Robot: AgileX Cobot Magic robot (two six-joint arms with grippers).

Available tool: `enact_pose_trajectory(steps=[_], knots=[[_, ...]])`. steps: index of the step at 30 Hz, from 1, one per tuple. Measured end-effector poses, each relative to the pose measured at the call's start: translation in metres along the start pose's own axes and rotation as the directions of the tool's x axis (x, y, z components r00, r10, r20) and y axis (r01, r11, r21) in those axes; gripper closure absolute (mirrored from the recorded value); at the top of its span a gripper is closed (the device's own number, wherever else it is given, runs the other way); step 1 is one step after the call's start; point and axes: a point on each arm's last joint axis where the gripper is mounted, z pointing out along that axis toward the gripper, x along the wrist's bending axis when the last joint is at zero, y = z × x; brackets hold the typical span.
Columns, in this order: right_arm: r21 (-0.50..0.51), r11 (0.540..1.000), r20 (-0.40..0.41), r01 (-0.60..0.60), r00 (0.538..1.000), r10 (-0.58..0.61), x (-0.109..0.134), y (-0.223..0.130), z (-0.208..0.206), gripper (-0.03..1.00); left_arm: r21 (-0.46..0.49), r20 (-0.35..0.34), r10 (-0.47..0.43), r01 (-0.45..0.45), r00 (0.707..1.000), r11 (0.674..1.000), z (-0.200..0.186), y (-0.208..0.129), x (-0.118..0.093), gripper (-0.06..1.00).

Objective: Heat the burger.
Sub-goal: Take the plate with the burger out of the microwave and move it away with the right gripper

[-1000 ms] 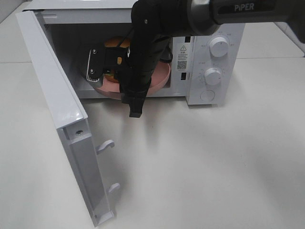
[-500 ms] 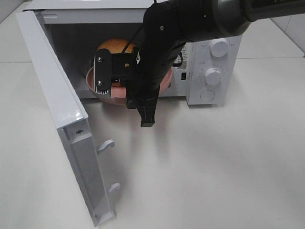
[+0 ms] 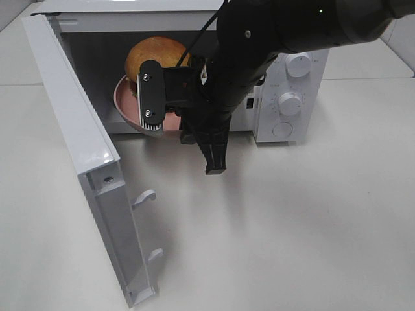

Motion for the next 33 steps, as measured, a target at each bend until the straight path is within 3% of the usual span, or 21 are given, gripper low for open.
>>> enact_pose_trajectory(steps=[9, 33], knots=[[-0.006, 1.000, 0.017, 0.024, 1.000, -0.024, 0.025, -0.013, -0.025, 0.91, 0.000, 0.000, 0.000, 0.000, 1.000, 1.000, 0.000, 0.000, 0.000, -0.04], [-0.027, 0.999, 0.092, 0.032, 0.995, -0.030, 0.058, -0.027, -0.070, 0.91, 0.000, 0.000, 0.000, 0.000, 1.000, 1.000, 0.000, 0.000, 0.000, -0.04]])
